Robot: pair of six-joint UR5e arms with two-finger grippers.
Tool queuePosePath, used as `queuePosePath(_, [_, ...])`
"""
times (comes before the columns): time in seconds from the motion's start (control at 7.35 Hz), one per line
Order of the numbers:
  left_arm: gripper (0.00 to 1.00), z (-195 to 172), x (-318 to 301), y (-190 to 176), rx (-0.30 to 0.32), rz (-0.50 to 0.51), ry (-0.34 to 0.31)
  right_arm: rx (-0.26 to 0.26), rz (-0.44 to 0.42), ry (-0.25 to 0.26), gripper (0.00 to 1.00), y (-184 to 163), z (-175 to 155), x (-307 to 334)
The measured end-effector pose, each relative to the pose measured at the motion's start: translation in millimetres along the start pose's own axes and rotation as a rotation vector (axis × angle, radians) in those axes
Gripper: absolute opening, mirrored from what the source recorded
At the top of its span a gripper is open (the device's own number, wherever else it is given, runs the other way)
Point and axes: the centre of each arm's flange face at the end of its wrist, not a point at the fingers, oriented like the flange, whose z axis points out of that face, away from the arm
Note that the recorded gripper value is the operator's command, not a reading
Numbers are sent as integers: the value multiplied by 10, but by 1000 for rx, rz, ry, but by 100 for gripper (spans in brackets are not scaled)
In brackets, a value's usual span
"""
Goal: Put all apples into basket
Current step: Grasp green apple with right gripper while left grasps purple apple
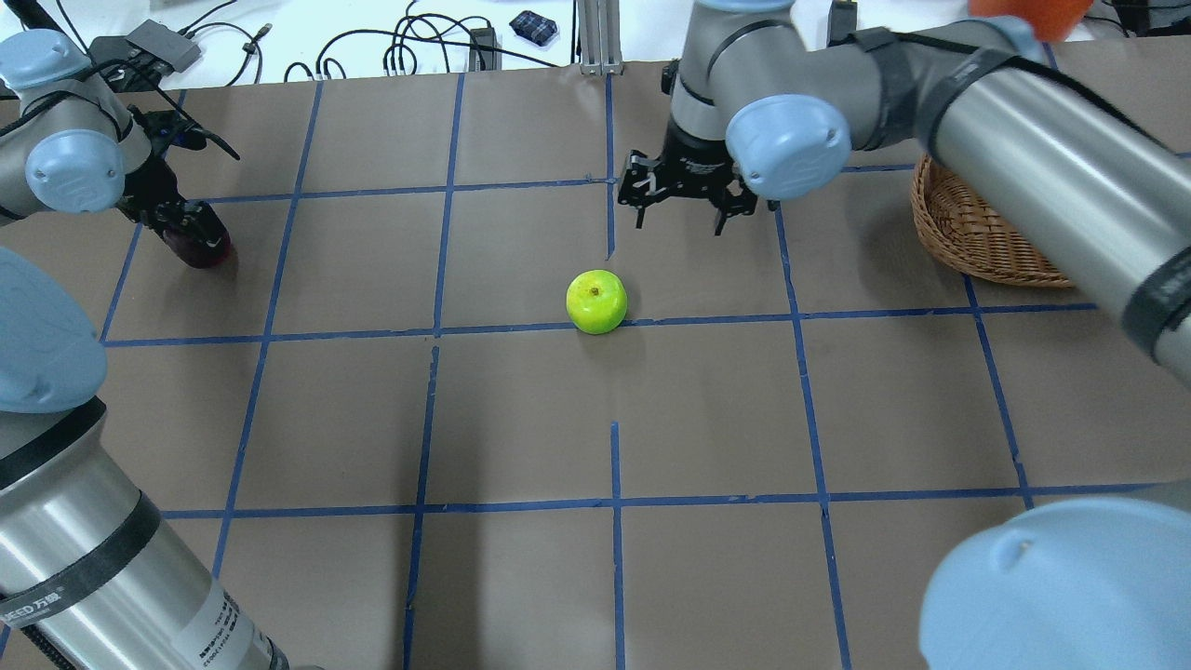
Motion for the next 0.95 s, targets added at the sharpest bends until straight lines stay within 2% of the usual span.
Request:
queuePosePath(0.27, [26,-259,282,-14,-23,-30,34,-8,79,1,100,198,401,-449])
queuePosePath(0.41, [22,-432,519,-4,-35,-61,64,-22,92,8,100,263,532,-544])
queuePosePath(0.68, [22,-792,1110,139,-59,-181,125,-45,99,24,100,303,724,-592])
queuePosePath(0.95, [22,-1009,1775,251,-75,-266,136,-63,98,37,100,296,902,-602])
